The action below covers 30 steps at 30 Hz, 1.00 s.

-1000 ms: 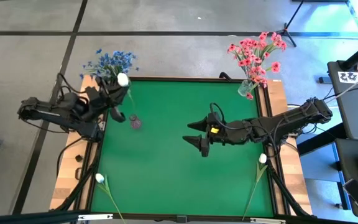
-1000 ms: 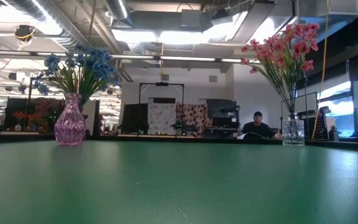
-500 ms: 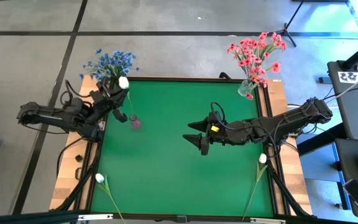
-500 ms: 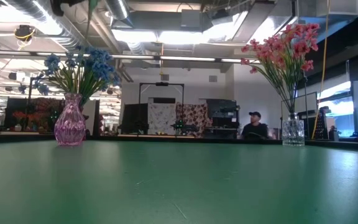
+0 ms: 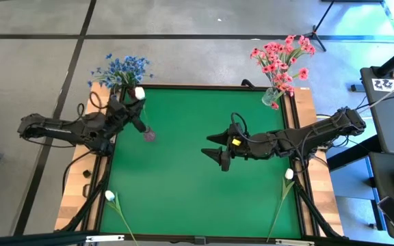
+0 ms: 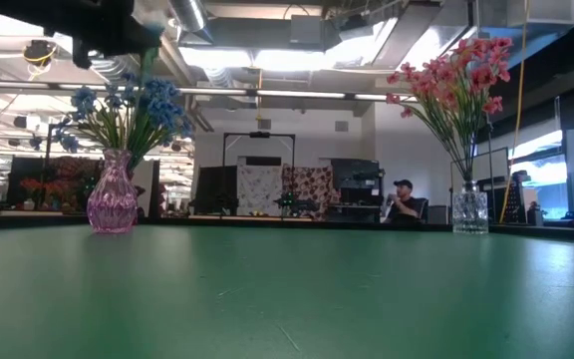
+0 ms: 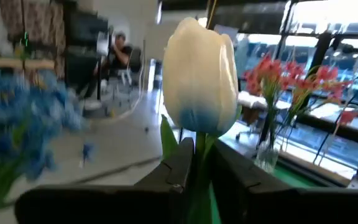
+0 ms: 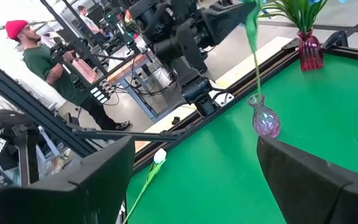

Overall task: Sort flowers into vase by color
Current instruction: Put the top white tulip into the purple vase

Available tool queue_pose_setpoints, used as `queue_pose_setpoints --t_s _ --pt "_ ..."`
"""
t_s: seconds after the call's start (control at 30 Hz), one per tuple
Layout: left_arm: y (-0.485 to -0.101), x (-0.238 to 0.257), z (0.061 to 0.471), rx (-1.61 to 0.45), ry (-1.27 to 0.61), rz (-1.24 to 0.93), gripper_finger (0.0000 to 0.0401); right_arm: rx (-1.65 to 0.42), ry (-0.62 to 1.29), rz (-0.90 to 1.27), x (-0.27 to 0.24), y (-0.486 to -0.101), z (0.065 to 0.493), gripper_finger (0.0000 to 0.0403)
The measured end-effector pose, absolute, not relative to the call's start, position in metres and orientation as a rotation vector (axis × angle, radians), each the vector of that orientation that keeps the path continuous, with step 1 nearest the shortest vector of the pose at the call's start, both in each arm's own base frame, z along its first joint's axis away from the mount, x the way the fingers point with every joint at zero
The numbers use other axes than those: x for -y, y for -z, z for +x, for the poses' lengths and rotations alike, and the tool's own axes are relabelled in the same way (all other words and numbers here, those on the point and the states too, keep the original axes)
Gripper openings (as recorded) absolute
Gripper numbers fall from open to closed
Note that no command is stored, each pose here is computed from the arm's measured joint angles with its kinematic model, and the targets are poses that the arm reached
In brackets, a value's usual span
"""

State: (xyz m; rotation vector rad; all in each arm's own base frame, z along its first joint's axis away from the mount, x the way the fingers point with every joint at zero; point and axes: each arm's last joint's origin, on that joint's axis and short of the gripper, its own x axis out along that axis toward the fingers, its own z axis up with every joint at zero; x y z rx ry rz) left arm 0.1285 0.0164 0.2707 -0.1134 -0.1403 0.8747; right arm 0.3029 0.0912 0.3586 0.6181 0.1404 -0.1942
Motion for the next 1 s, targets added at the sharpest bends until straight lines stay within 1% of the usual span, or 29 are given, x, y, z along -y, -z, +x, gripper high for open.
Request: queue_pose_setpoints --t_s 0.1,0.23,0.33,0.5,0.63,0.83,1.0 --pt "-0.266 -0.016 0.129 0.132 -0.863 -0.183 0.0068 -0.150 0.183 0.608 -0.092 -0.358 0.303 0.0337" --pt "-0.264 -0.012 0.129 0.095 -0.837 -0.215 0.0104 -0.165 0.186 0.583 -0.091 -0.357 0.303 0.0337" --pt "-0.273 -0.010 0.127 0.054 -0.829 -0.239 0.0127 -0.185 0.171 0.573 -0.092 -0.355 0.302 0.0337" --pt "-0.286 -0.008 0.116 -0.089 -0.809 -0.325 0.0153 -0.216 0.150 0.513 -0.092 -0.354 0.302 0.0337" --pt "-0.296 -0.006 0.106 -0.189 -0.746 -0.432 0.0161 -0.276 0.162 0.473 -0.092 -0.348 0.300 0.0337" --pt "-0.307 -0.001 0.100 -0.332 -0.644 -0.541 0.0154 -0.429 0.223 0.491 -0.090 -0.333 0.294 0.0337" --pt "-0.323 0.009 0.102 -0.407 -0.417 -0.609 0.0151 -0.658 0.403 0.694 -0.093 -0.307 0.276 0.0337"
